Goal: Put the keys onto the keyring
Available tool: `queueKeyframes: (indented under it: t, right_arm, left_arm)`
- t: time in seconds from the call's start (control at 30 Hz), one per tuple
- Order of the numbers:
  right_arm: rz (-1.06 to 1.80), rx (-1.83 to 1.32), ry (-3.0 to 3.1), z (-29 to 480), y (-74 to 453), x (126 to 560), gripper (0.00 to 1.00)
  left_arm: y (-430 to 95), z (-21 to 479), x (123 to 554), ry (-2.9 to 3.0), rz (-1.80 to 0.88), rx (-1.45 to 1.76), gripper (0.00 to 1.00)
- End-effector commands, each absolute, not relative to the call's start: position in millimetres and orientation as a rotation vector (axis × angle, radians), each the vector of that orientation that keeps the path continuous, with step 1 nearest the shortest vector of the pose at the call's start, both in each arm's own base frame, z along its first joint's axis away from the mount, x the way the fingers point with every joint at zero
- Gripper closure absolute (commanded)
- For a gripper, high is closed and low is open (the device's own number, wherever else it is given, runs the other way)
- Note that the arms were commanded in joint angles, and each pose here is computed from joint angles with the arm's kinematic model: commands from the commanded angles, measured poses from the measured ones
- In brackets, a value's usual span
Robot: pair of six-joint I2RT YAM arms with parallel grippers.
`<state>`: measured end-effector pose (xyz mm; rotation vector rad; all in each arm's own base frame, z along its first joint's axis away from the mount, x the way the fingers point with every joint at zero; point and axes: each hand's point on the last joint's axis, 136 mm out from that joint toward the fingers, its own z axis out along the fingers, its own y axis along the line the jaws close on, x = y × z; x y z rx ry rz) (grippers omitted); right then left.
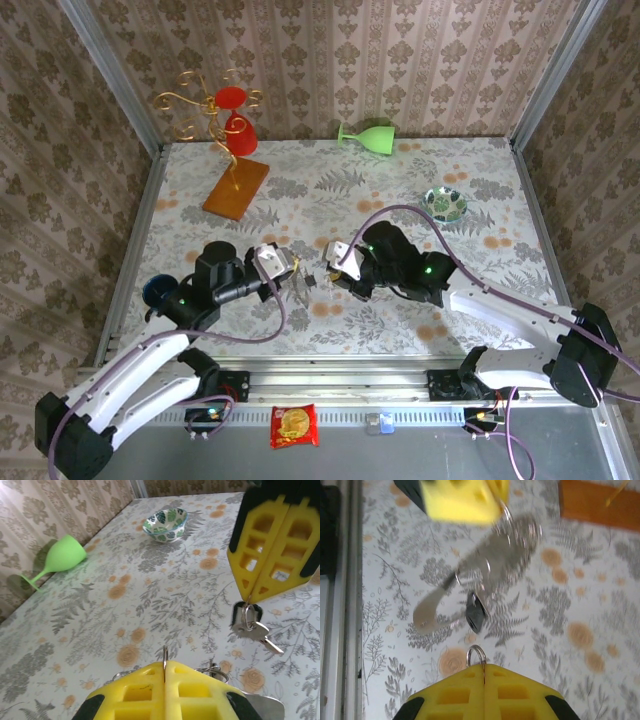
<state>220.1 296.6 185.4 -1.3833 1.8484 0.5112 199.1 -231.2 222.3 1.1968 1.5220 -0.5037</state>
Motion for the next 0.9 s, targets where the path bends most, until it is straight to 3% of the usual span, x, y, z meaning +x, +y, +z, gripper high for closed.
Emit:
queueKeyframes:
  t: [0.0,0.2,0.4,0.87]
  right_arm:
    - [0.534,-1.194,2.170,157.9,280.5,218.2,1.00]
    - [0.625,-0.896,2.451,132.5,276.5,213.4,1.00]
    - [0.646,-0.794,2.620,101.6,276.4,214.9,1.00]
    - [0.611,-0.583,2.849,59.8,256.6,258.5,1.00]
  left_arm:
    - [-226.7,236.7,202.4,1.468,-0.442,1.168,1.00]
    - [-220.1,240.9,202.5,1.466,-0.421,1.131,1.00]
    - [-219.7,240.2,204.0,1.470,-0.423,1.127,1.00]
    - [-223.2,236.6,203.7,1.483,-0.450,1.135,1.00]
